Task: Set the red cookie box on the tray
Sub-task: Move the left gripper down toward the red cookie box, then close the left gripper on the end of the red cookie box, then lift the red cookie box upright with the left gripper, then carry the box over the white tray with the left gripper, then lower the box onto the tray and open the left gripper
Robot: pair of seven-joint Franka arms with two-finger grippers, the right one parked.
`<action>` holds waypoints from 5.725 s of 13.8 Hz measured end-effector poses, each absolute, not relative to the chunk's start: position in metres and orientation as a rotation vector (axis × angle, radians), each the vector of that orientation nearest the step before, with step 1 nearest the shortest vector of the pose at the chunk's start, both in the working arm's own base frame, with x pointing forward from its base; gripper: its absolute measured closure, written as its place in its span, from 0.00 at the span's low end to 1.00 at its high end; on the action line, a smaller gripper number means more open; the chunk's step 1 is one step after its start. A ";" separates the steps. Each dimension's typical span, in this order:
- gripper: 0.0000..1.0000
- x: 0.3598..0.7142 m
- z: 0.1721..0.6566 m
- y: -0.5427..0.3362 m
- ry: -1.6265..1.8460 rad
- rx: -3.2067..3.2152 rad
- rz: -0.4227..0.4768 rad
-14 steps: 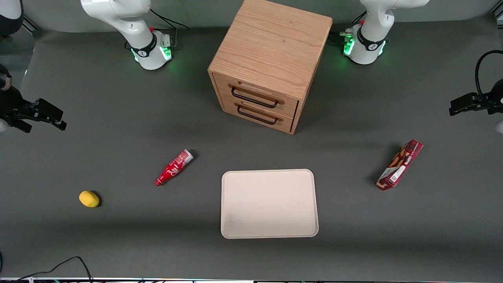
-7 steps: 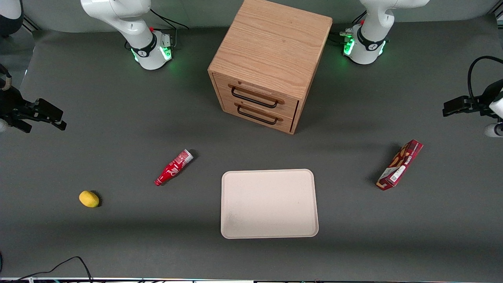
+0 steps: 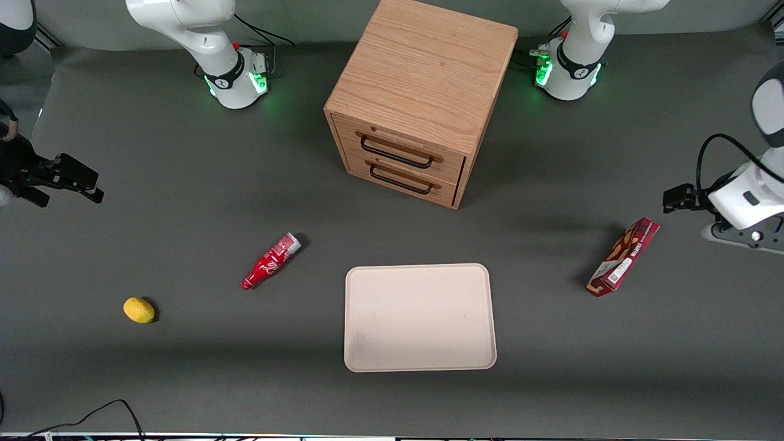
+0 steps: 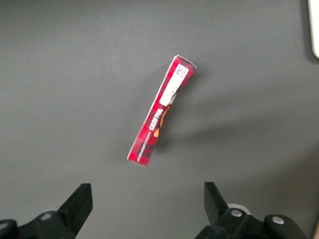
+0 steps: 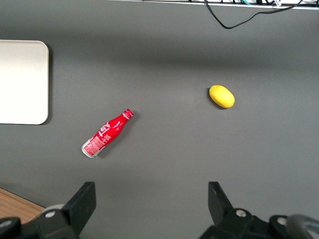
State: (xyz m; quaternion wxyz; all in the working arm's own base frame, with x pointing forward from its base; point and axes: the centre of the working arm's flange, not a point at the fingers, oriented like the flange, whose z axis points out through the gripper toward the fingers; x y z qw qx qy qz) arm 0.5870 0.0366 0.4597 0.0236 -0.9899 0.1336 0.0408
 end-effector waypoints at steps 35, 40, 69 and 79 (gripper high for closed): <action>0.90 0.573 0.236 0.026 0.649 -2.976 -0.194; 0.92 0.578 0.280 0.027 0.644 -3.010 -0.107; 0.92 0.693 0.411 -0.332 -0.014 -3.263 -0.108; 0.92 0.723 0.284 -0.328 -0.027 -3.207 -0.201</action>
